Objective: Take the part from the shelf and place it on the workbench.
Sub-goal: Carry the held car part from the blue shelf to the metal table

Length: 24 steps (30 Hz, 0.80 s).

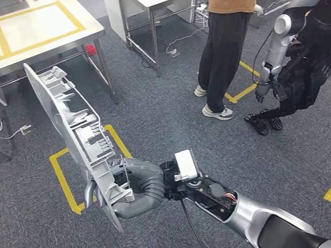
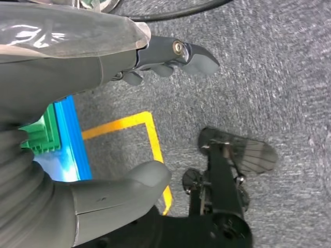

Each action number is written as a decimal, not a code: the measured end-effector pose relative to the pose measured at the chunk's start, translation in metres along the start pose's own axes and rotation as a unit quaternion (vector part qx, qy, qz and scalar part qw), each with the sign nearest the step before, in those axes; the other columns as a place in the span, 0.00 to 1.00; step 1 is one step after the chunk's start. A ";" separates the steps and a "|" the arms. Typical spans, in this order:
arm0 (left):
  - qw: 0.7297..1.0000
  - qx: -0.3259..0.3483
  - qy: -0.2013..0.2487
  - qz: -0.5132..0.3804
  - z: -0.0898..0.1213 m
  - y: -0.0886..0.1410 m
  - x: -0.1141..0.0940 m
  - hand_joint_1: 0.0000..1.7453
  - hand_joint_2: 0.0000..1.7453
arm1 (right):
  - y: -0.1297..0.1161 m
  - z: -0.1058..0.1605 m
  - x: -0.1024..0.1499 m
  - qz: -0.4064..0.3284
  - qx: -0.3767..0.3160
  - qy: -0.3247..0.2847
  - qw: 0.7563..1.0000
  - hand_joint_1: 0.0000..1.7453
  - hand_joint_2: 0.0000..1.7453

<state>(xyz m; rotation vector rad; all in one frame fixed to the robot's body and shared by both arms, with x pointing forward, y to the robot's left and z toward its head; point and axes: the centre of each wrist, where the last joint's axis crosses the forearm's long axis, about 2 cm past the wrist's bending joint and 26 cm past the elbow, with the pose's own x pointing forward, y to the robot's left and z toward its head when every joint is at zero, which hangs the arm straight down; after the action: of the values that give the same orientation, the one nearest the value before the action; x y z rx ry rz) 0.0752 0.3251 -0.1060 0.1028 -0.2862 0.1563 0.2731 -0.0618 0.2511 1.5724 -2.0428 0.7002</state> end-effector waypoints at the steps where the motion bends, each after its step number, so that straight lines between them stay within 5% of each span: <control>1: 1.000 0.000 -0.001 0.000 0.000 0.000 0.001 0.00 1.00 | 0.000 0.000 0.000 0.000 -0.001 0.001 1.000 1.00 1.00; 24: 1.000 -0.003 -0.001 -0.007 0.000 -0.004 0.002 0.00 1.00 | 0.001 0.007 -0.003 0.001 -0.018 0.010 1.000 1.00 1.00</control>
<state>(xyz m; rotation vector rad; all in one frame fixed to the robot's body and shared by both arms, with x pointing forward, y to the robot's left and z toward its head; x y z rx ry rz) 0.0779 0.3217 -0.1057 0.0986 -0.2889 0.1414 0.2726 -0.0638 0.2443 1.5365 -2.0312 0.6736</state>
